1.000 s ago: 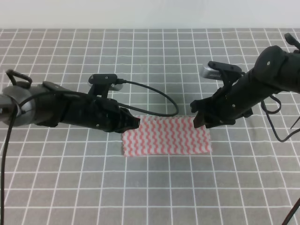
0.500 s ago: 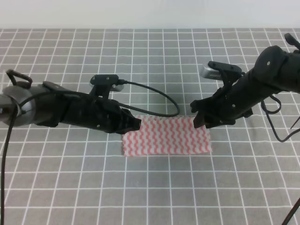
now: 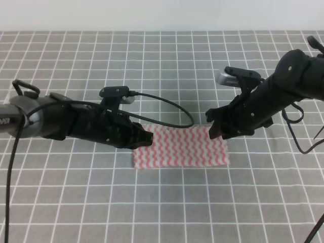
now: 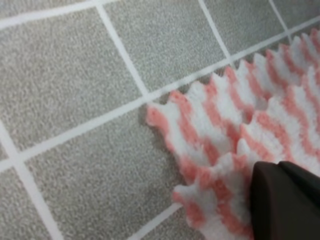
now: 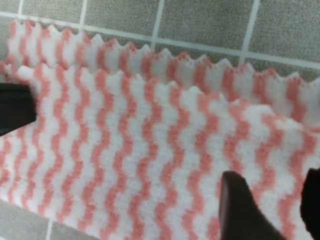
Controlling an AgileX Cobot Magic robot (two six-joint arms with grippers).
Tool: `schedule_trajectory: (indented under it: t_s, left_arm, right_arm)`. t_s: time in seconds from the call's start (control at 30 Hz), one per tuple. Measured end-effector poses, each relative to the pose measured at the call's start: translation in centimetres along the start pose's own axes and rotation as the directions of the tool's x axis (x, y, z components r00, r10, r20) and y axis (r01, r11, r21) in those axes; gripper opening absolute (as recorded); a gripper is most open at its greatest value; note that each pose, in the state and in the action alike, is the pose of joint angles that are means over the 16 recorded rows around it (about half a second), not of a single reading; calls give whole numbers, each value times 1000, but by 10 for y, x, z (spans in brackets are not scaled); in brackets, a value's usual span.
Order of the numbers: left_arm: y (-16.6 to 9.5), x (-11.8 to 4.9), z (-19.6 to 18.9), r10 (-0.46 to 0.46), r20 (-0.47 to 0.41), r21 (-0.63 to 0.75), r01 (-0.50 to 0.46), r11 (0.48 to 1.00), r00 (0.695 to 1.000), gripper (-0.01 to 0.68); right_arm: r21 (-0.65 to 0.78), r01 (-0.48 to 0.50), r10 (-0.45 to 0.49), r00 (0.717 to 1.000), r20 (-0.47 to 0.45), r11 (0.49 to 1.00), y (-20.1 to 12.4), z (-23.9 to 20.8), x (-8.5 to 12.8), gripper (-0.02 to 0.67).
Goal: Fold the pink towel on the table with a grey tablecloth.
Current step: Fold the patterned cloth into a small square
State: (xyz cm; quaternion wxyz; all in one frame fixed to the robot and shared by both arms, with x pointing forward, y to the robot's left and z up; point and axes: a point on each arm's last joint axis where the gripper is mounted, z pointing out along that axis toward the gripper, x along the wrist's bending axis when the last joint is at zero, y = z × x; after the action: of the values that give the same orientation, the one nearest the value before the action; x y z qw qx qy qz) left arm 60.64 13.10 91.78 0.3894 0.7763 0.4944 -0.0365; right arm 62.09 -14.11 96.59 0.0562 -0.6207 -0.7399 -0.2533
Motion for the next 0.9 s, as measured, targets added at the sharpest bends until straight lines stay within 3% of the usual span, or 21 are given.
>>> schedule_trajectory:
  t_s: [0.9]
  left_arm:
    - [0, 2, 1, -3, -14, -6, 3, 1000, 1000, -4]
  right_arm:
    - [6, -56, 55, 997, 57, 998, 1, -1, -15, 253]
